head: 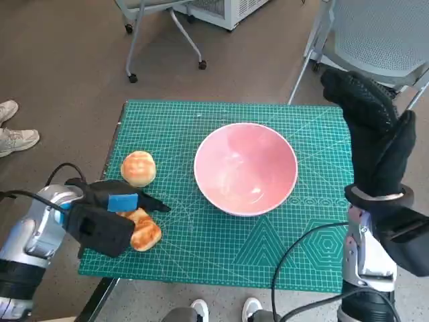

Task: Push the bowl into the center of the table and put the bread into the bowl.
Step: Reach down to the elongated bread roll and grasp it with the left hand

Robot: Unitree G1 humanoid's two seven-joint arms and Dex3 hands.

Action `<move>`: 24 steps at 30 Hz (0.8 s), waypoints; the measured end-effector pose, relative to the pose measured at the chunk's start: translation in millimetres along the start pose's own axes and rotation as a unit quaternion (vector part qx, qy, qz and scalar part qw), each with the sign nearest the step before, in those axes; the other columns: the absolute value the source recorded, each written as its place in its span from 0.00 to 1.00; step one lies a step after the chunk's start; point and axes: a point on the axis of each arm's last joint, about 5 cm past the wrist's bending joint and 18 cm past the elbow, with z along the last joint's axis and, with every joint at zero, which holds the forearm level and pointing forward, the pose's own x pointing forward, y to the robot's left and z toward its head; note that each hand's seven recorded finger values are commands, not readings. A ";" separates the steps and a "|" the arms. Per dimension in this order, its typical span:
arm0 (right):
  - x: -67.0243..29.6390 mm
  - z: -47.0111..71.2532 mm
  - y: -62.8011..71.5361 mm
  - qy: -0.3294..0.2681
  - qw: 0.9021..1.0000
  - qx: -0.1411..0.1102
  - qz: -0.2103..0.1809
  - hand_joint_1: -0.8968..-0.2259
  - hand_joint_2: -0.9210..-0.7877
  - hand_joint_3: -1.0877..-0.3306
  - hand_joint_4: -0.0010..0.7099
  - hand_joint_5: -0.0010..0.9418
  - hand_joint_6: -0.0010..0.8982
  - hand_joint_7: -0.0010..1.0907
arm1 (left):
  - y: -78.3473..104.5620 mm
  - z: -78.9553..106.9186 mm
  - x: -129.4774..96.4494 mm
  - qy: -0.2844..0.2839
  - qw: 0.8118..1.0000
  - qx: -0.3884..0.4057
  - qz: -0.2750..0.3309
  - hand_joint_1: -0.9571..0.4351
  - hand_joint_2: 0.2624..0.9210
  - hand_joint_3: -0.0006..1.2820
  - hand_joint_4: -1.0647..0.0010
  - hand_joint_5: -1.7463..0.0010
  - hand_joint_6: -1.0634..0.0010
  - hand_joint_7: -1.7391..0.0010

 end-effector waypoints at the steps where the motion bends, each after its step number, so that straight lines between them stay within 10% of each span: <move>1: 0.0 0.0 0.0 0.000 1.000 0.000 0.000 0.32 0.00 0.50 0.25 0.00 0.04 0.52 | 0.0 0.2 0.1 0.002 1.000 0.001 0.001 0.81 0.96 0.04 0.42 0.96 0.34 0.92; 6: 0.0 0.0 -0.2 0.000 1.000 -0.001 0.000 0.32 0.00 0.50 0.25 0.00 0.04 0.52 | 0.0 0.8 0.2 0.011 1.000 0.016 0.018 0.71 0.98 0.07 0.35 0.45 0.41 0.46; 24: -0.2 -0.7 -0.5 0.004 1.000 0.000 0.000 0.31 0.00 0.50 0.25 0.00 0.04 0.52 | -3.6 1.1 -4.9 -0.021 0.996 0.051 0.067 0.69 0.98 0.03 0.28 0.43 0.36 0.32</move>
